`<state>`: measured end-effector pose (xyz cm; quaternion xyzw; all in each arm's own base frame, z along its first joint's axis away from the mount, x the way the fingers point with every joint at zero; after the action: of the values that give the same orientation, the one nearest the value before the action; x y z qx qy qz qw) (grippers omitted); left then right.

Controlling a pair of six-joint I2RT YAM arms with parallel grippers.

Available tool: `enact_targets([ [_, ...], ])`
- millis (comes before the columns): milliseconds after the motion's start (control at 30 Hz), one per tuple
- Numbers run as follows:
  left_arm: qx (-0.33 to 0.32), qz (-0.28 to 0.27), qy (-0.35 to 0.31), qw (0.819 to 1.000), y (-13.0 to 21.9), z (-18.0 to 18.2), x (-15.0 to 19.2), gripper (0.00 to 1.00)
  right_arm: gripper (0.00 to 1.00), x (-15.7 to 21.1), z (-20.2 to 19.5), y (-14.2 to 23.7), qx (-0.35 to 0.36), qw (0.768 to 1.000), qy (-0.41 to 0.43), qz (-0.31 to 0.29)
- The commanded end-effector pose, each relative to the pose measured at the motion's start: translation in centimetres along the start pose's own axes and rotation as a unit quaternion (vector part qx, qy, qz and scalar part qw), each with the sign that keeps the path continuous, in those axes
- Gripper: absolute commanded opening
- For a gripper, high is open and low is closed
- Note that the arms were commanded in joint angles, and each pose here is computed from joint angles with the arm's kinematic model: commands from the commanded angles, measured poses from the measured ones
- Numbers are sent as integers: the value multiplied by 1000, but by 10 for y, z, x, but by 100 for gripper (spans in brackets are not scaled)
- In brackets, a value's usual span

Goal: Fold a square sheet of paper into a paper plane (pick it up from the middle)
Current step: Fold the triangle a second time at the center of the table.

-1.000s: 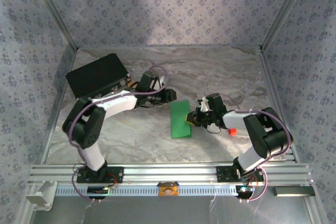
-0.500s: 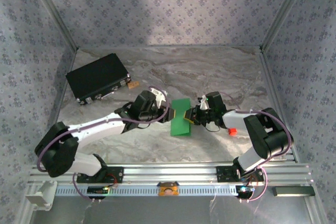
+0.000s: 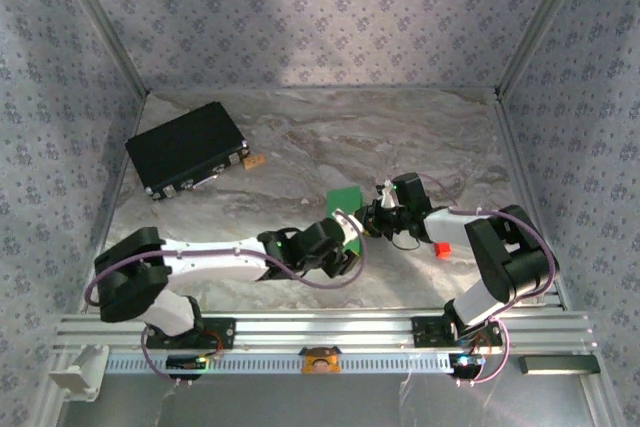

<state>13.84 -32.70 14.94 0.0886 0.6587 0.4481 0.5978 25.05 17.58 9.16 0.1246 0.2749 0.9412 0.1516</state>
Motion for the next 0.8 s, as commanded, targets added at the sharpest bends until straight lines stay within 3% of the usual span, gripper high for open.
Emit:
enact_targets([
  [0,-46,14,-42,998,-2,2,-6,59,16,-2,4,1,2,1000,2,6],
  [667,-51,20,-63,997,-4,-7,-7,66,16,-3,4,1,0,1000,1,8],
  [767,-55,23,-79,995,-5,-12,-6,72,16,-4,5,1,-1,1000,1,9],
])
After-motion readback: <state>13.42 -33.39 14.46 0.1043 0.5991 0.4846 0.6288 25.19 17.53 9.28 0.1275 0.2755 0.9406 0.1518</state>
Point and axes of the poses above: each hand's point on the last joint's axis, 136 mm out from that joint toward the fingers, its own y axis back along the fingers, its own z axis along the line the jaws close on, x = y × z, the point moved 7 cm from there along y, back along the fingers, and after that the axes turned 14 degrees about -y, right-handed, at the moved point
